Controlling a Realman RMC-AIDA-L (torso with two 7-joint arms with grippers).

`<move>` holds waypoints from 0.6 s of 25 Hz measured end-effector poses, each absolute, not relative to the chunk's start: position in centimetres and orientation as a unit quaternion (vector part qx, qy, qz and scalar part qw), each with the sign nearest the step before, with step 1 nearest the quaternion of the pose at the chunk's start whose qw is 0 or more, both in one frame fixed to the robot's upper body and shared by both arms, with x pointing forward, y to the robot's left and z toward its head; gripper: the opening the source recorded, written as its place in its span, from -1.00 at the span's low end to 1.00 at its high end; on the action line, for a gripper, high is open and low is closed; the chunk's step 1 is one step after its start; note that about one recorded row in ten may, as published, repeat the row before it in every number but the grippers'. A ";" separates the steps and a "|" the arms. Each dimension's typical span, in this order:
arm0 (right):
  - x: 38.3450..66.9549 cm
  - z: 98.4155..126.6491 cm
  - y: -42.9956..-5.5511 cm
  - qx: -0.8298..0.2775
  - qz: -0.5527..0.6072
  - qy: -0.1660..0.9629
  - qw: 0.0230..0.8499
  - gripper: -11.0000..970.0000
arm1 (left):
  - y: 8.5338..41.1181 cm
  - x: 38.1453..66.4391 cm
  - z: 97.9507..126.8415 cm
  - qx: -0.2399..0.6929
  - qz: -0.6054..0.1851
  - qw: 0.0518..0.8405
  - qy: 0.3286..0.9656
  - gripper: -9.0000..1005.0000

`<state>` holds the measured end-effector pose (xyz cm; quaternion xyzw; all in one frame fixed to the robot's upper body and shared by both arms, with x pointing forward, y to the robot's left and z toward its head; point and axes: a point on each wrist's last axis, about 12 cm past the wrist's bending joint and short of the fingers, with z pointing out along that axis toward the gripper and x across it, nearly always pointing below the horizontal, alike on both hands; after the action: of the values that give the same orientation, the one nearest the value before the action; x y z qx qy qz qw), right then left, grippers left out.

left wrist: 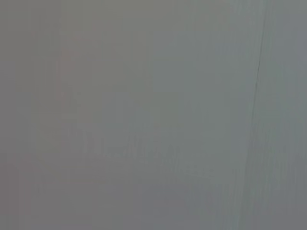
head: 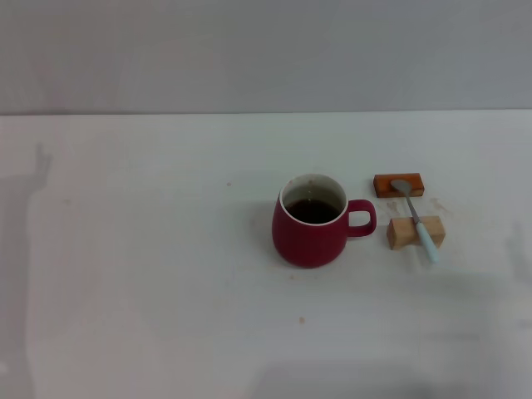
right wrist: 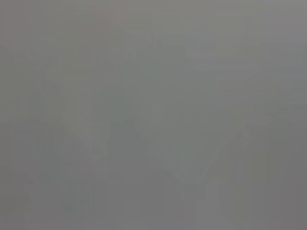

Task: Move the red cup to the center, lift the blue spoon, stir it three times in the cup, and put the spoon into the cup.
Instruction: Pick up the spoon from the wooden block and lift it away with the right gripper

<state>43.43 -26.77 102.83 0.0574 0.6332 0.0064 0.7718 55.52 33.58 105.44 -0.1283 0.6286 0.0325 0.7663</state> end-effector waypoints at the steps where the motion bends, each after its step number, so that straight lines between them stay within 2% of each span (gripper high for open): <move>1: 43.1 102.6 -26.2 0.054 0.016 0.639 0.767 0.50 | 33.6 55.5 105.4 -0.128 0.033 0.766 0.630 0.55; 4: 42.0 101.9 -24.2 0.041 0.052 0.656 0.752 0.50 | 33.6 55.8 105.4 -0.122 0.037 0.764 0.633 0.61; 10: 41.1 101.4 -22.9 0.024 0.075 0.665 0.742 0.50 | 33.7 55.8 105.4 -0.119 0.039 0.763 0.634 0.73; 15: 40.5 101.0 -22.2 0.012 0.088 0.674 0.734 0.50 | 34.0 55.5 105.3 -0.119 0.044 0.762 0.635 0.72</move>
<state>40.55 -22.25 101.03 0.0121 0.6736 0.0876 0.7337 55.54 33.97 105.27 -0.1195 0.6349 0.0440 0.7620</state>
